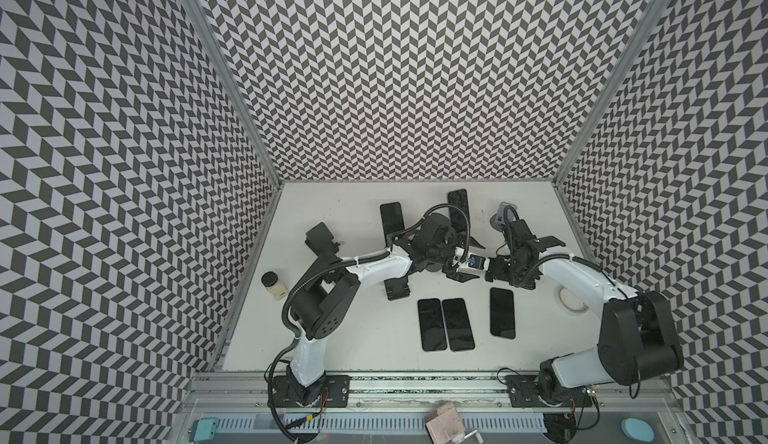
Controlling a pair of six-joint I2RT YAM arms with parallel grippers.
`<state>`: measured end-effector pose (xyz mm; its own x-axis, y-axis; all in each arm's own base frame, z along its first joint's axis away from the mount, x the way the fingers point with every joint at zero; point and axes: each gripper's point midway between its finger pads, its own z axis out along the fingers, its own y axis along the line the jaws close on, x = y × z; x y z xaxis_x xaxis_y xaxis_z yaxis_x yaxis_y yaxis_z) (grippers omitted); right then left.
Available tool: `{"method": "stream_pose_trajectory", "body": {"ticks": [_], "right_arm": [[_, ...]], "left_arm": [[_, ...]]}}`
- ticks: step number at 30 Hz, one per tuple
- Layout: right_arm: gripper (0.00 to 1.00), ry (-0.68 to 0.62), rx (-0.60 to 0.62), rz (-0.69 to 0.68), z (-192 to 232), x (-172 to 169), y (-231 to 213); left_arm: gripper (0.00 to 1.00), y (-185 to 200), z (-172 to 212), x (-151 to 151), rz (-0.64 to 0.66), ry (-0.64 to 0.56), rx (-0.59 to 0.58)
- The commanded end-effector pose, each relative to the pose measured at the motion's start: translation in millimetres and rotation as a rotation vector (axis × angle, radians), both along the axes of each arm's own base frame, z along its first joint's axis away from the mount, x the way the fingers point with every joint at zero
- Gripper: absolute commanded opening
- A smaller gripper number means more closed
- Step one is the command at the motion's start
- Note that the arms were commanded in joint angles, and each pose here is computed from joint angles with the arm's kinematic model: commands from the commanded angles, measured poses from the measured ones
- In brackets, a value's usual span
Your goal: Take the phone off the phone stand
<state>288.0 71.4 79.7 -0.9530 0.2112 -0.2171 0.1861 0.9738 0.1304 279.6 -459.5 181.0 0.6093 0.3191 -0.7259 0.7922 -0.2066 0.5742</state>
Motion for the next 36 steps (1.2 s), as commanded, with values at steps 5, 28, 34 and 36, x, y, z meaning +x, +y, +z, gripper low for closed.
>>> {"method": "stream_pose_trajectory", "body": {"ticks": [5,28,34,36], "right_arm": [[0.94,-0.103,0.021,-0.013,46,14,6],[0.92,-0.427,0.195,0.231,144,43,155],[0.93,-0.432,0.206,0.301,151,48,192],[0.94,-0.433,0.203,0.314,153,49,203]], "left_arm": [[0.83,23,62,-17,0.049,0.038,-0.102],[0.84,167,171,-117,0.348,0.279,-0.385],[0.84,208,175,-135,0.448,0.386,-0.440],[0.84,219,182,-140,0.473,0.418,-0.471]]}}
